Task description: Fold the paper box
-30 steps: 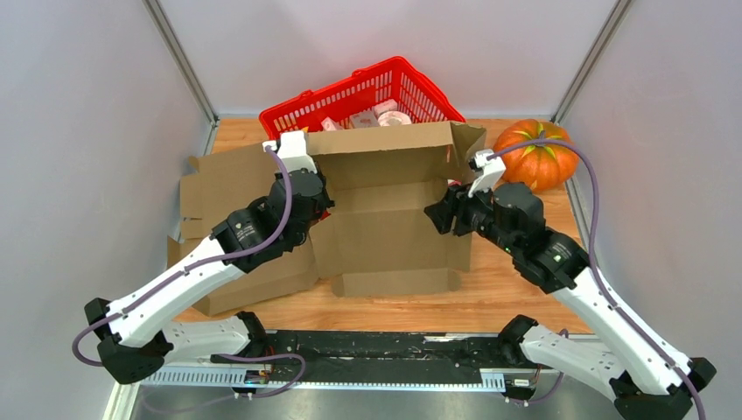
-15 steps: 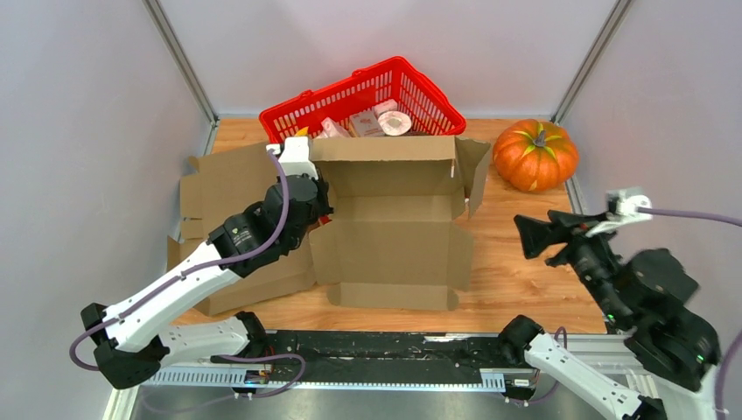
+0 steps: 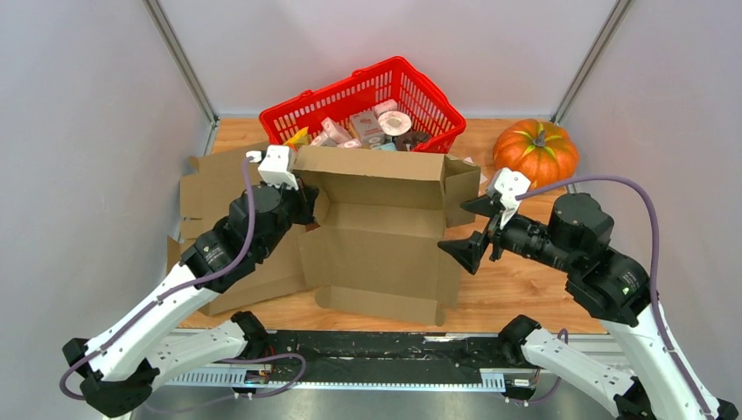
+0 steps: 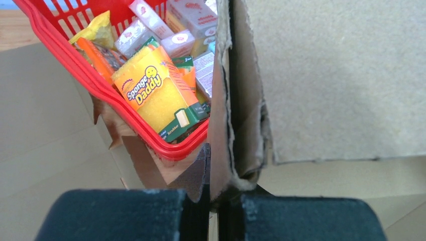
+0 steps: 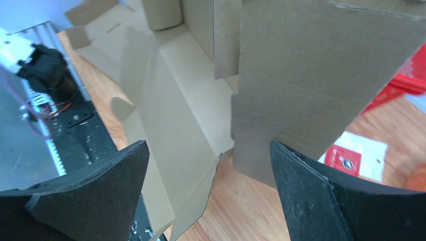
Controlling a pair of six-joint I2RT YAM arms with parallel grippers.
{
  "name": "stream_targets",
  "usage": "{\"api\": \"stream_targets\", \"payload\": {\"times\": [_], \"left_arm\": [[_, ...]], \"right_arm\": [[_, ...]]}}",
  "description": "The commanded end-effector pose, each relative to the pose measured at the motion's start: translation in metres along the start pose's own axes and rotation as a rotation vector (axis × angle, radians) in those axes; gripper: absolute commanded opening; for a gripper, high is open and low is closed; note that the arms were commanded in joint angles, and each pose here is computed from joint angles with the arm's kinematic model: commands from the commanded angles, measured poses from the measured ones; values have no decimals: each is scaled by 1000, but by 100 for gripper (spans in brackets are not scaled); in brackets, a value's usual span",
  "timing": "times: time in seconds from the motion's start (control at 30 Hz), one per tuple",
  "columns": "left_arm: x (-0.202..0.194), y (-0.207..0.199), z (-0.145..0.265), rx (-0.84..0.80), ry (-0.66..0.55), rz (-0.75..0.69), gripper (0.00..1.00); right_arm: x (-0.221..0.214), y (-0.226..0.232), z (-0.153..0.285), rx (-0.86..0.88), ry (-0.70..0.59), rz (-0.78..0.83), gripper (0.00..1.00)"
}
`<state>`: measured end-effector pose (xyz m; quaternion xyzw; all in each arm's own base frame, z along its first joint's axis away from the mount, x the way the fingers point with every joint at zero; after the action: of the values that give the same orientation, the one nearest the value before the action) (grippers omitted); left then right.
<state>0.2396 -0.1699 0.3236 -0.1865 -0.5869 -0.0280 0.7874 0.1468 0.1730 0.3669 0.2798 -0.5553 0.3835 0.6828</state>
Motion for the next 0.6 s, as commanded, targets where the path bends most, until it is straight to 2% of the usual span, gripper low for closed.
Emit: {"api": "stream_targets", "payload": {"times": [0.0, 0.1, 0.13, 0.23, 0.33, 0.43, 0.57], "left_arm": [[19, -14, 8, -103, -62, 19, 0], [19, -13, 9, -102, -59, 14, 0], [19, -11, 7, -94, -58, 19, 0], [19, -5, 8, -60, -47, 19, 0], [19, -4, 7, -56, -35, 20, 0], [20, -13, 7, -104, -33, 23, 0], [18, -20, 7, -146, -30, 13, 0]], "right_arm": [[21, 19, 7, 129, -57, 62, 97], [39, 31, 20, 166, -125, 37, 97], [42, 4, 24, -8, -133, 10, 97], [35, -39, 51, -322, -97, -60, 97], [18, -45, 68, -393, -82, -31, 100], [5, -40, 54, -339, -37, -13, 100], [16, 7, 33, -16, -79, 33, 100]]}}
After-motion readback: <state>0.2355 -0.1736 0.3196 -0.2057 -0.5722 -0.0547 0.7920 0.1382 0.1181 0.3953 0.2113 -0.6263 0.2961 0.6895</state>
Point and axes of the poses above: each gripper's point midway between its finger pads, its own z axis back along the fingers, its own y axis along the line the jaws close on, x = y × z, the point moved 1 cm from there along z, back along the fingers, and after that the axes turned 1 degree about z, right-handed, at the moved point
